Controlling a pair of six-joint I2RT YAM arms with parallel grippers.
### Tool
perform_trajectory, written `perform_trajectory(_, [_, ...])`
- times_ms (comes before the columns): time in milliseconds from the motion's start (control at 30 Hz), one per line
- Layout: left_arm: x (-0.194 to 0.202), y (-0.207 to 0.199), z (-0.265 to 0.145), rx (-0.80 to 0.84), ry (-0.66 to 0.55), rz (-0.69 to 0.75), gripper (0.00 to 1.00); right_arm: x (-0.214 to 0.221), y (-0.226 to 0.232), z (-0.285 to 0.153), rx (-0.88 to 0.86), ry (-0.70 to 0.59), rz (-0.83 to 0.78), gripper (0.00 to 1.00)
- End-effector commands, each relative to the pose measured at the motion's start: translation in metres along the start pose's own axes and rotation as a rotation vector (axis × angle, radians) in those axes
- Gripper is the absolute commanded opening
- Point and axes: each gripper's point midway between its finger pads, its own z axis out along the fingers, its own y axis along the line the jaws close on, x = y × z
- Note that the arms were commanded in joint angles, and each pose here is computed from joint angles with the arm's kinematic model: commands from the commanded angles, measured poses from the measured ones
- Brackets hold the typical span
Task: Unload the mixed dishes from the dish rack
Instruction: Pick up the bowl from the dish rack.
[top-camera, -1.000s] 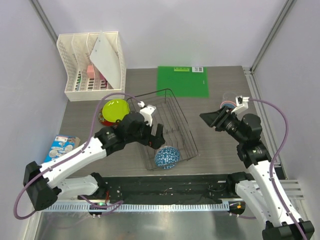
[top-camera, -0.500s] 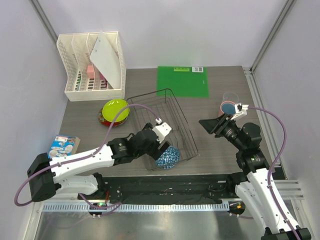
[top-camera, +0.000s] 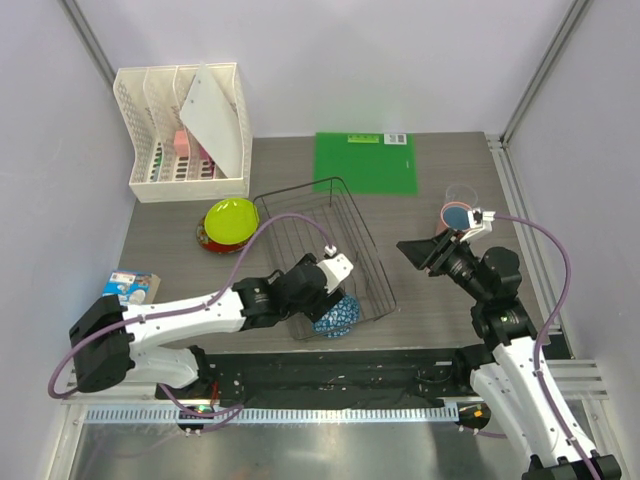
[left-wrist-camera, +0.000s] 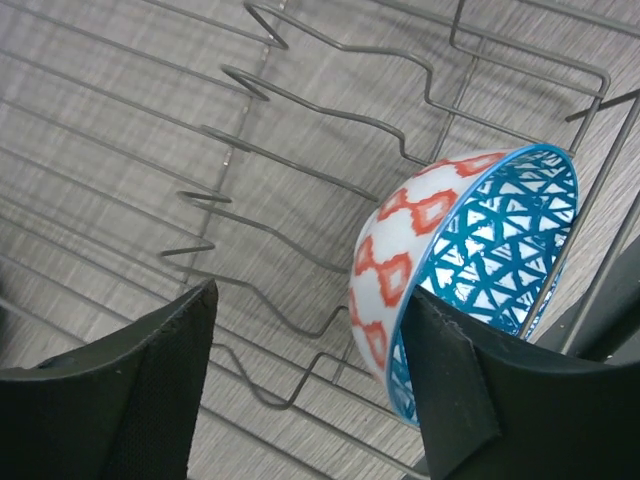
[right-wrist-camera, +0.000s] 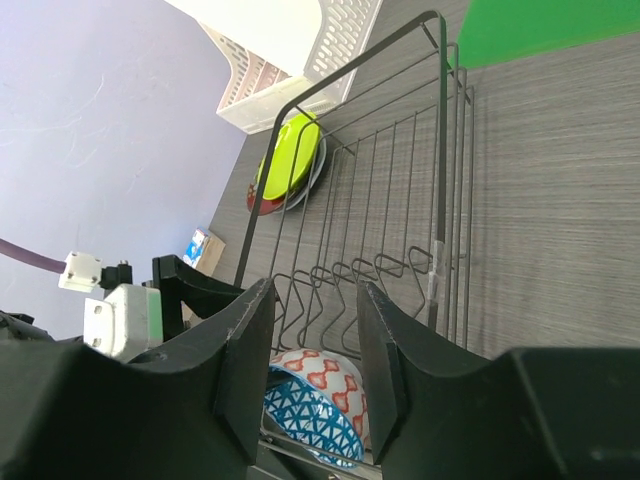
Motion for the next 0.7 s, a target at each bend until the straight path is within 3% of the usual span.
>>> perform_trajectory(0, [-0.004,-0.008,0.009,0.004,-0.012,-0.002,0.71,-0.006,0.008,0.002,-0.043,-0.029,-0.016,0.44])
perform_trajectory(267, [0.002,-0.017,0.012,-0.002,0.005,0.009,0.47,-0.005,0.007,0.002,-0.037,-0.023,-0.014,0.43])
perform_trajectory(500, [-0.014,-0.013,-0.004,-0.03,-0.058,-0.009,0.3,-0.007,0.009,0.0,-0.034,-0.028,-0.013,0.43])
perform_trajectory(600, [-0.022,-0.01,-0.011,-0.032,-0.08,-0.01,0.12,-0.007,0.01,-0.001,-0.035,-0.03,-0.01,0.43])
perform_trajectory(633, [-0.024,-0.01,-0.014,-0.037,-0.085,-0.008,0.01,-0.008,0.011,-0.001,-0.036,-0.031,-0.007,0.43])
perform_trajectory(667, [-0.026,-0.009,-0.016,-0.039,-0.09,-0.006,0.0,-0.008,0.011,-0.001,-0.036,-0.033,-0.006,0.43])
